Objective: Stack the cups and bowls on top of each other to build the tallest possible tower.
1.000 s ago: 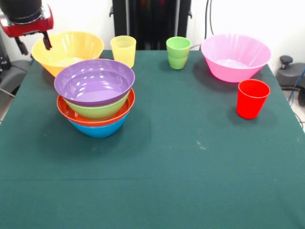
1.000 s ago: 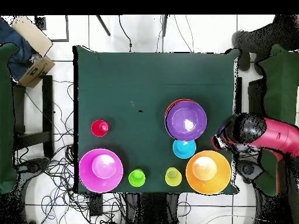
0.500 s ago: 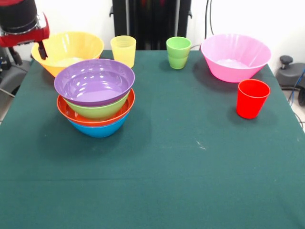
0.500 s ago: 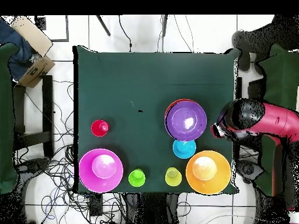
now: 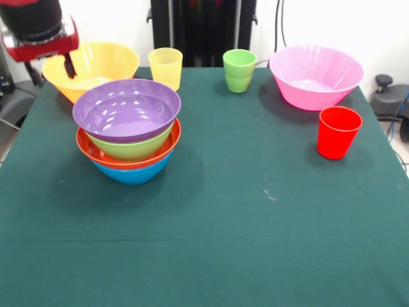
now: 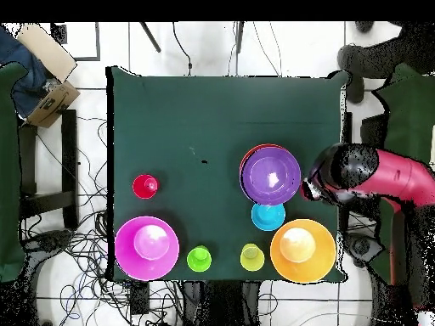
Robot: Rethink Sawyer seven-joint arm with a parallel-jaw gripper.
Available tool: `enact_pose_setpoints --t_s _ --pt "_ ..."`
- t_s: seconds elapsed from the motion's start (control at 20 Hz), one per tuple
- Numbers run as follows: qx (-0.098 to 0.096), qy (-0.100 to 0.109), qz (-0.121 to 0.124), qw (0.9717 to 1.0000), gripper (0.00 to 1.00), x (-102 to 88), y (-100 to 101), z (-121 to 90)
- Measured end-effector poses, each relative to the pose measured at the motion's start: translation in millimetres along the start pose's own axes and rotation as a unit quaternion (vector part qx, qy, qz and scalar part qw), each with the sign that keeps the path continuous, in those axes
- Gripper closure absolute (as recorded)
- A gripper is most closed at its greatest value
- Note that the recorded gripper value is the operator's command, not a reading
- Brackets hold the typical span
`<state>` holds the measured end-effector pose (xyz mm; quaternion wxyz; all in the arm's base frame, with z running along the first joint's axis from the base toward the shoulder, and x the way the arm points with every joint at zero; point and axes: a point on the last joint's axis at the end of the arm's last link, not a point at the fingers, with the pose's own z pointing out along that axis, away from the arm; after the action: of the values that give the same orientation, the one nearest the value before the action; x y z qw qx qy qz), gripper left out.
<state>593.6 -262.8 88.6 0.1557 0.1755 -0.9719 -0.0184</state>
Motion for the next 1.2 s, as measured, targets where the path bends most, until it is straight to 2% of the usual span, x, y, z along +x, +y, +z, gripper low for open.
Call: enact_pose_setpoints --t_s 0.1,0.15,0.2,0.5,0.95,1.2 --pt "-0.004 -0.004 0.005 1.0000 0.00 13.0 3 -1" --pt "-0.007 -0.007 0.010 0.9999 0.00 25.4 5 -2" --pt "-0.008 -0.011 0.017 0.9998 0.00 45.5 7 -2" --pt "-0.010 -0.019 0.036 0.9991 0.00 90.1 11 2" --pt "-0.013 -0.039 0.060 0.9974 0.00 123.7 4 21" --pt "-0.002 -0.047 0.058 0.9972 0.00 134.8 2 35"
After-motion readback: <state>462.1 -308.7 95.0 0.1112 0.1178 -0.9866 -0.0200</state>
